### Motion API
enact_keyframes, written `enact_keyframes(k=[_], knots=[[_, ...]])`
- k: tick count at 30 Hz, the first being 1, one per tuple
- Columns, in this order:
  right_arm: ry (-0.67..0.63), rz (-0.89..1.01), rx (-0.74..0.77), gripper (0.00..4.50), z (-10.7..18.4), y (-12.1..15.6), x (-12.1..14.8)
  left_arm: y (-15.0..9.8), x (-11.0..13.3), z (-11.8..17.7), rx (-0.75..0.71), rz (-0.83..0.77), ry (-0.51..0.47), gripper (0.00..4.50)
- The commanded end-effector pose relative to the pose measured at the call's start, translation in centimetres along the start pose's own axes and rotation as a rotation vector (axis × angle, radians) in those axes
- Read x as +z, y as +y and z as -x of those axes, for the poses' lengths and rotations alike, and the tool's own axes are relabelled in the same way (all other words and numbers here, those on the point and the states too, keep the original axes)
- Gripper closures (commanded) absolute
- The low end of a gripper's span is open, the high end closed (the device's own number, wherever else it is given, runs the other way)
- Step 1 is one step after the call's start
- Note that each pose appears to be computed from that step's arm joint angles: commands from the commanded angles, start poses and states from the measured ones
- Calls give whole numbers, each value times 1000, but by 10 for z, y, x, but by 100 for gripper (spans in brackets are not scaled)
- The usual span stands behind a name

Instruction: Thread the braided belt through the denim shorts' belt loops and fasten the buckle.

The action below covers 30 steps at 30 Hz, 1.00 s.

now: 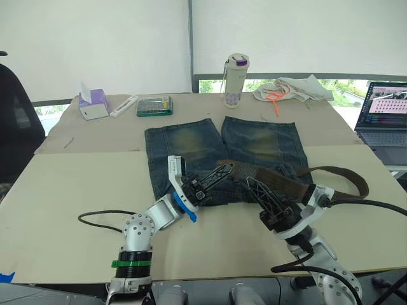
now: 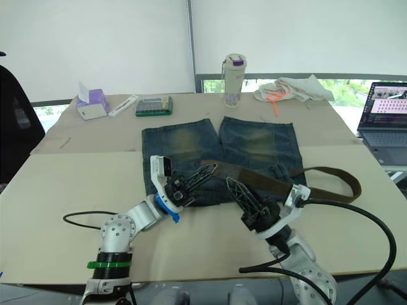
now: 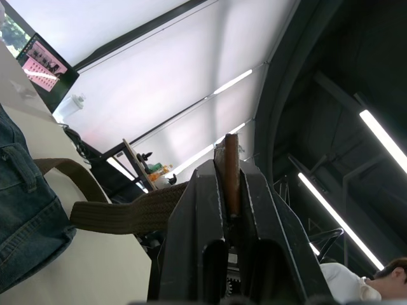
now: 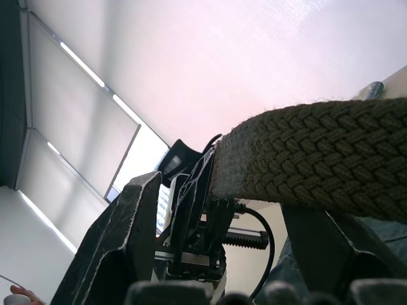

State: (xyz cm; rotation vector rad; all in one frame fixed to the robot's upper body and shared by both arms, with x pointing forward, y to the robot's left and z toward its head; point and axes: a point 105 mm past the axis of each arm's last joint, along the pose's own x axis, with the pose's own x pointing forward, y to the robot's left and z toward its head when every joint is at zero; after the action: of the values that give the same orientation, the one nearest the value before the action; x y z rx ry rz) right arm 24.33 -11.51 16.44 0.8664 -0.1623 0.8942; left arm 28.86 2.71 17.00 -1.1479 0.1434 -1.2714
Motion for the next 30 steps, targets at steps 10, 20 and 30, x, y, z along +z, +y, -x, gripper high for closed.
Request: enact_keyframes(k=[10, 20, 30], knots=[[-52, 10, 46, 219, -4, 9, 12, -2, 2, -2, -8, -13, -5, 450], [-80, 6, 16, 442, -1, 5, 15, -1, 3, -1, -3, -17, -4, 450], [-68, 30, -157, 450, 12, -25, 51, 0, 6, 6, 33, -110, 15, 275]])
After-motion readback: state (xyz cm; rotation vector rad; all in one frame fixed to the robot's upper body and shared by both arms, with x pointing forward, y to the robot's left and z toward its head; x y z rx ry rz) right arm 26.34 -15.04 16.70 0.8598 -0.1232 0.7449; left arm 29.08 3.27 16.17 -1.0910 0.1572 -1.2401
